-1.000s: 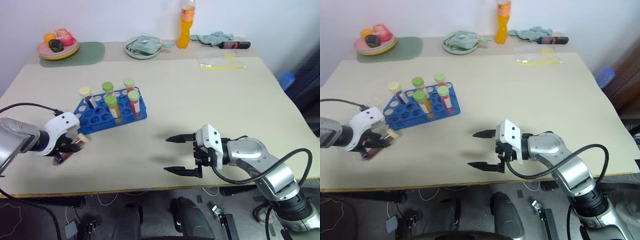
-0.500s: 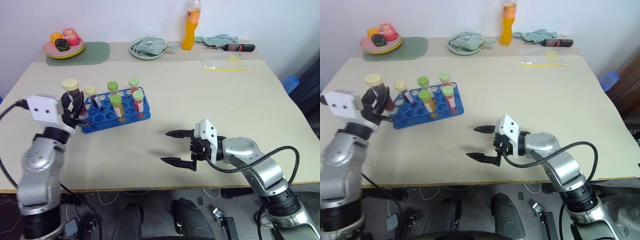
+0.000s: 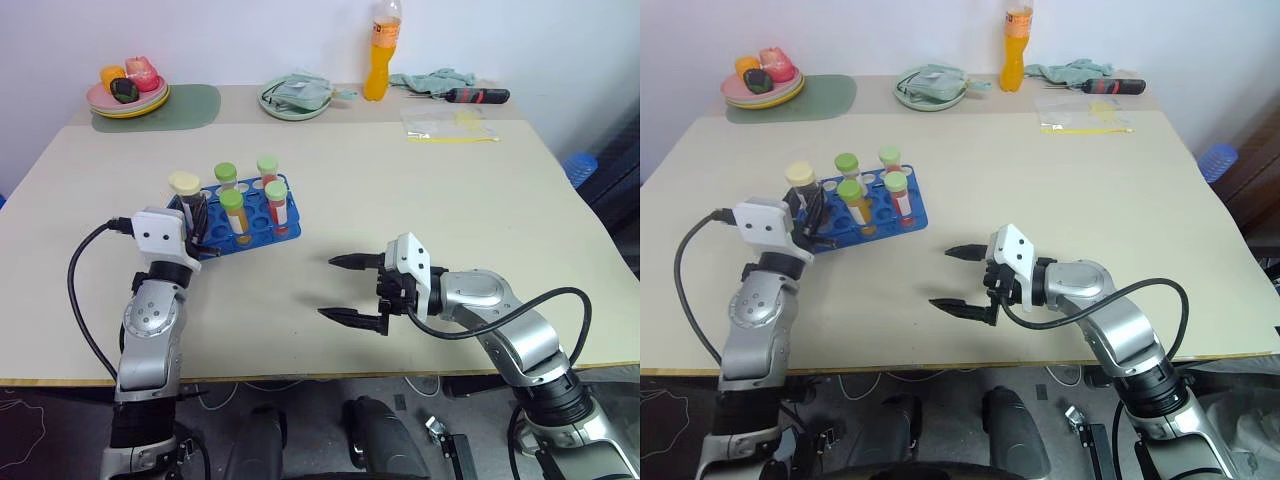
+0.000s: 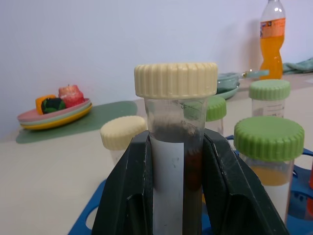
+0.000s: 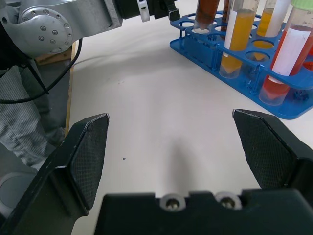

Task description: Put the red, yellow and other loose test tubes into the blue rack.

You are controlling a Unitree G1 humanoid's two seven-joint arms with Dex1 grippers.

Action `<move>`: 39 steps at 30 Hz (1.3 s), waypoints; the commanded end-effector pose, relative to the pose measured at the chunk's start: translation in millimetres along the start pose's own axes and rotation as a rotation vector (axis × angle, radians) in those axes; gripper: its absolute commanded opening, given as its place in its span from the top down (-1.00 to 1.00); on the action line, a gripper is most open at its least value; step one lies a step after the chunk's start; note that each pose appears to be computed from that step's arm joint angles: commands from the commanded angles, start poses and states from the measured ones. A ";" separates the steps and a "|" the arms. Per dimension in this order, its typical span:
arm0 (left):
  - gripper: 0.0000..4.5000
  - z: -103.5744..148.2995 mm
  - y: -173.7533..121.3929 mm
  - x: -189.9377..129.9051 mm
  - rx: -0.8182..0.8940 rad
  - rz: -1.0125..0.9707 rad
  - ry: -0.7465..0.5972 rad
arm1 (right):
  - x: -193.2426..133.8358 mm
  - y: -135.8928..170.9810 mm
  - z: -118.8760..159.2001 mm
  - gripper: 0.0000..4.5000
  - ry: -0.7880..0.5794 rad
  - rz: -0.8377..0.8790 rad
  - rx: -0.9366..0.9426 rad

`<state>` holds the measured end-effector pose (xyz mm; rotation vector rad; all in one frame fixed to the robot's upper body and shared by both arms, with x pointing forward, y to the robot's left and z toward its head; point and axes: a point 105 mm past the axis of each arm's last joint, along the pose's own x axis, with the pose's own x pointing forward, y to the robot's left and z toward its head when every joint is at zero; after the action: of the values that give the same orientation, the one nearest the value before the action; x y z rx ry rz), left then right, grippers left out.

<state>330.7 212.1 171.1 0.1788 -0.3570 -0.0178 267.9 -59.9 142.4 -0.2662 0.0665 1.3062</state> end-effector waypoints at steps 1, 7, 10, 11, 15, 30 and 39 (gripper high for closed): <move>0.66 6.6 6.2 1.3 0.038 0.011 -0.026 | -2.9 -0.2 9.9 -1.00 -0.025 -0.014 -0.039; 0.66 5.6 7.2 -2.6 0.049 0.012 -0.014 | -3.1 0.1 9.2 -1.00 -0.024 -0.015 -0.032; 0.66 4.6 9.8 -5.1 0.041 0.019 -0.005 | -2.3 0.3 9.2 -1.00 -0.025 -0.011 -0.030; 0.66 4.3 10.1 -5.4 0.032 0.021 -0.004 | -2.0 0.5 9.1 -1.00 -0.025 -0.009 -0.029; 0.66 1.1 11.7 -5.5 0.022 0.033 0.016 | -1.0 1.3 9.1 -1.00 -0.026 -0.003 -0.027; -0.67 -3.2 9.2 -4.4 -0.062 0.051 -0.006 | -2.8 1.2 10.0 -1.00 -0.033 -0.007 -0.023; -0.96 43.1 30.1 -31.2 -0.141 0.045 -0.101 | -25.1 -12.1 20.4 -1.00 -0.059 -0.047 0.002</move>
<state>298.7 234.9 179.8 0.0368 -0.3822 0.0100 273.2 -76.9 151.3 -0.2262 0.0678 1.2575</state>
